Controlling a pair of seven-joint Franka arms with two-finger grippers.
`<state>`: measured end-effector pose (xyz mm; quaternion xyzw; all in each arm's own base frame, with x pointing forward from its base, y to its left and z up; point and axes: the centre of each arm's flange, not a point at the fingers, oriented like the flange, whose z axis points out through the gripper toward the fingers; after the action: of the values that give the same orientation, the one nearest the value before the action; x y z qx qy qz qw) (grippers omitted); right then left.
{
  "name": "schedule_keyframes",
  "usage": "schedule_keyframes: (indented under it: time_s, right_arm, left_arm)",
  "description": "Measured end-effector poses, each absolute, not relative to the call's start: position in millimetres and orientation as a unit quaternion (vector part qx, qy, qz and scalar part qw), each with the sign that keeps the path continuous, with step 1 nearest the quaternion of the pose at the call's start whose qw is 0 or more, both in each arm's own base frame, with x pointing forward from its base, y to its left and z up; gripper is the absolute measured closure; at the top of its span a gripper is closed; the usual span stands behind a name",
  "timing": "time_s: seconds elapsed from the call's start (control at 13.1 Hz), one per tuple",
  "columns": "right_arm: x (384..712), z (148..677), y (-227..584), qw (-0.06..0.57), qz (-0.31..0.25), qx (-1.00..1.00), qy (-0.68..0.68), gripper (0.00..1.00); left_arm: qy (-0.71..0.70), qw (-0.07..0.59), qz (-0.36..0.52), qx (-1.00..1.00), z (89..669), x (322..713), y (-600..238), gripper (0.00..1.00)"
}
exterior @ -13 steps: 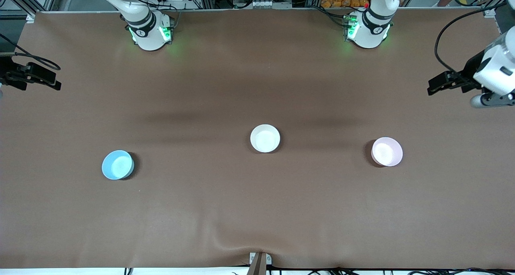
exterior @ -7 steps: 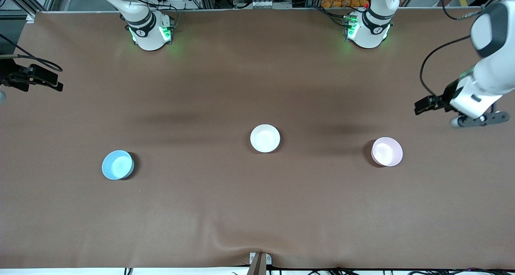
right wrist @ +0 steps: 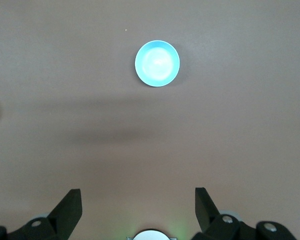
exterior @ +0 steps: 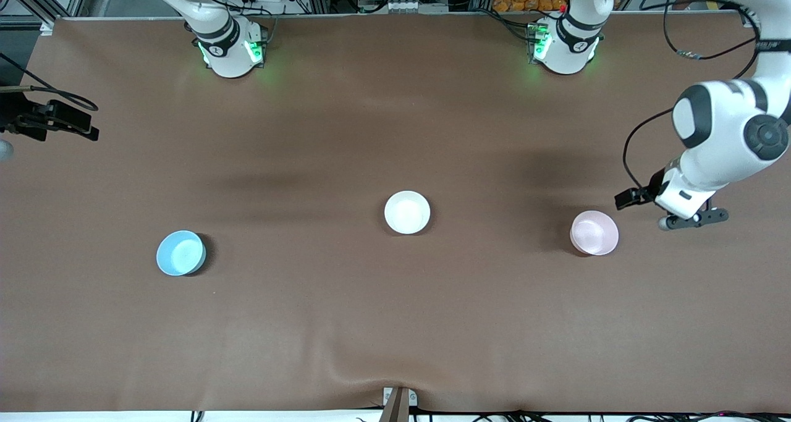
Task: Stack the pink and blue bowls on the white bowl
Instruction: 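Move the left gripper down to the pink bowl rim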
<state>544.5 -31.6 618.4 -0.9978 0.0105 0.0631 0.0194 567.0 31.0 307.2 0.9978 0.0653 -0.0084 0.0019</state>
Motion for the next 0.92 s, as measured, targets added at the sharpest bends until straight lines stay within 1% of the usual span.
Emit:
schedule_keyframes:
  time_s: [0.15,0.31,0.38,0.46,0.54,0.69,0.77,0.92]
  right_arm:
    - [542.5,617.3,-31.4,0.02,0.071,-0.997,0.01,0.0]
    - [540.3,616.8,-30.4,0.02,0.079,-0.997,0.01,0.0]
    - [539.8,617.2,-30.3,0.02,0.081,-0.996,0.01,0.0]
    - [539.1,616.6,-30.4,0.02,0.084,-0.996,0.01,0.0]
    - [537.5,615.3,-30.7,0.021,0.091,-0.996,0.011,0.0]
    - [534.3,613.2,-30.6,0.021,0.104,-0.994,0.012,0.0]
    - [534.4,612.7,-30.3,0.021,0.104,-0.994,0.011,0.0]
    - [535.3,613.0,-32.0,0.021,0.1,-0.995,0.014,0.0]
  left_arm:
    - [0.067,0.002,-0.002,0.998,278.5,572.1,39.2,0.0]
    - [0.07,0.002,0.006,0.998,254.1,575.7,44.3,0.04]
    - [0.07,0.002,0.008,0.998,243.2,576.8,44.4,0.15]
    - [0.07,0.002,0.01,0.998,234.8,577.6,44.1,0.21]
    - [0.07,0.002,0.011,0.998,227.2,577.8,43.8,0.21]
    - [0.07,0.002,0.011,0.998,216.6,577.9,43.8,0.34]
    - [0.07,0.002,0.01,0.998,212.5,577.8,43.7,0.36]
    - [0.07,0.002,0.007,0.998,207.0,577.2,43.3,0.59]
